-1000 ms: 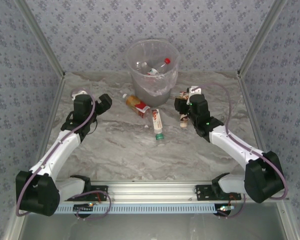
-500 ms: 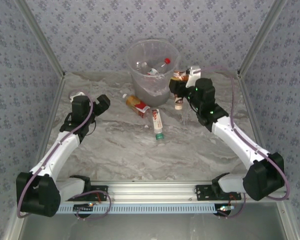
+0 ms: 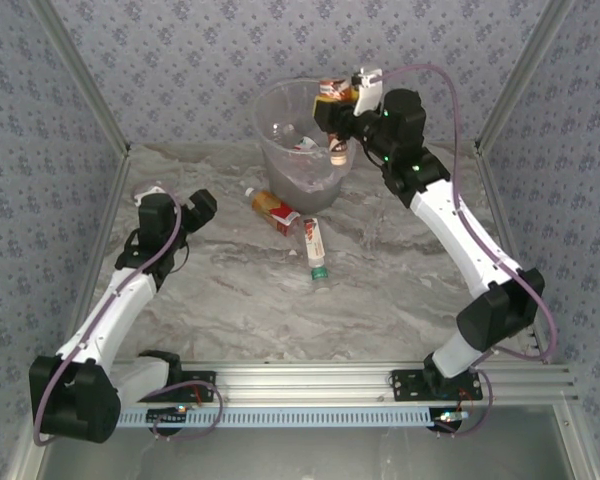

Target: Put the plastic bottles in the bin

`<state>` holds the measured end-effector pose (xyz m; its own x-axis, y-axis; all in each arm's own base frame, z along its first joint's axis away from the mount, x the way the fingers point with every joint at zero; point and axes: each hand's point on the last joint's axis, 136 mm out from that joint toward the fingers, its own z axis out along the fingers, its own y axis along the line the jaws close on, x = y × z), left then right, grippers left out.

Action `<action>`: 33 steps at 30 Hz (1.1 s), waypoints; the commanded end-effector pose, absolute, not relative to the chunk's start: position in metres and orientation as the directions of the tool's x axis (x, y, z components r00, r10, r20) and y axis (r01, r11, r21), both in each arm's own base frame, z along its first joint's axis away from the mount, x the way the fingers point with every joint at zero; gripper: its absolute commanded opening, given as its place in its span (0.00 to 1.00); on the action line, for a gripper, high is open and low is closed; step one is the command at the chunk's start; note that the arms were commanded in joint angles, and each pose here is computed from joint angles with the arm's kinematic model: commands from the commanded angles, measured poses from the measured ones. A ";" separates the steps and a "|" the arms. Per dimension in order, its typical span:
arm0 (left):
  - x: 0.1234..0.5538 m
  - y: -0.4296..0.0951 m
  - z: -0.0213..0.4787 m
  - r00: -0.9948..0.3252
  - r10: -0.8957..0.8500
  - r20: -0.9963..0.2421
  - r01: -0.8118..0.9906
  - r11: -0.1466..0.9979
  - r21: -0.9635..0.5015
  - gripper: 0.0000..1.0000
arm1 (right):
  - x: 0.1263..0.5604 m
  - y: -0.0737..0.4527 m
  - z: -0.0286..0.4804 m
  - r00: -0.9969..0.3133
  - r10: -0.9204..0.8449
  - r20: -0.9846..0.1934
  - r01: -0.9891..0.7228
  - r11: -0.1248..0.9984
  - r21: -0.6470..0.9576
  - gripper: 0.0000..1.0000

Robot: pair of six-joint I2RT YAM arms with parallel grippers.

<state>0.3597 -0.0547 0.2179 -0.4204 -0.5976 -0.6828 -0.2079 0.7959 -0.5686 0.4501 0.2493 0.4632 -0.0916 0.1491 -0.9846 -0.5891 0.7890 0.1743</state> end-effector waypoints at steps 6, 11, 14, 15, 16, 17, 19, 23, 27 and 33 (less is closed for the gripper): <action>0.354 -0.051 0.217 -0.415 -0.609 -0.675 -0.213 0.787 -0.579 0.99 | 0.504 0.254 0.453 -0.081 0.121 -0.989 -0.555 0.819 0.145 0.00; 0.352 -0.050 0.218 -0.416 -0.605 -0.679 -0.213 0.791 -0.574 0.99 | 0.535 0.249 0.448 -0.064 0.134 -0.989 -0.511 0.847 0.148 0.01; 0.351 -0.049 0.217 -0.415 -0.606 -0.679 -0.216 0.790 -0.574 0.99 | 0.550 0.249 0.448 -0.055 0.144 -0.988 -0.508 0.848 0.152 0.01; 0.351 -0.048 0.216 -0.415 -0.607 -0.678 -0.219 0.789 -0.574 1.00 | 0.554 0.250 0.446 -0.057 0.143 -0.988 -0.508 0.848 0.152 0.01; 0.350 -0.048 0.215 -0.415 -0.607 -0.677 -0.219 0.790 -0.573 0.99 | 0.557 0.251 0.446 -0.056 0.138 -0.989 -0.508 0.849 0.147 0.01; 0.350 -0.048 0.215 -0.415 -0.608 -0.677 -0.219 0.789 -0.574 1.00 | 0.560 0.252 0.442 -0.062 0.130 -0.990 -0.506 0.851 0.144 0.02; 0.349 -0.047 0.213 -0.414 -0.608 -0.677 -0.225 0.789 -0.571 0.99 | 0.567 0.254 0.431 -0.075 0.103 -0.992 -0.499 0.857 0.127 0.03; 0.348 -0.044 0.213 -0.411 -0.609 -0.679 -0.230 0.790 -0.569 0.99 | 0.577 0.254 0.398 -0.115 0.049 -0.992 -0.481 0.871 0.099 0.07; 0.348 -0.042 0.213 -0.412 -0.608 -0.679 -0.234 0.791 -0.566 0.99 | 0.574 0.257 0.376 -0.158 0.005 -0.987 -0.504 0.859 0.085 0.38; 0.350 -0.042 0.211 -0.413 -0.612 -0.674 -0.237 0.787 -0.569 1.00 | 0.565 0.257 0.371 -0.173 -0.021 -0.985 -0.520 0.851 0.074 0.68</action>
<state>0.3508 -0.0420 0.2090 -0.4141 -0.6084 -0.6770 -0.2426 0.7907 -0.5621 0.5699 0.2581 0.3756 -0.1657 0.0099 -0.9861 -0.5107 0.8546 0.0944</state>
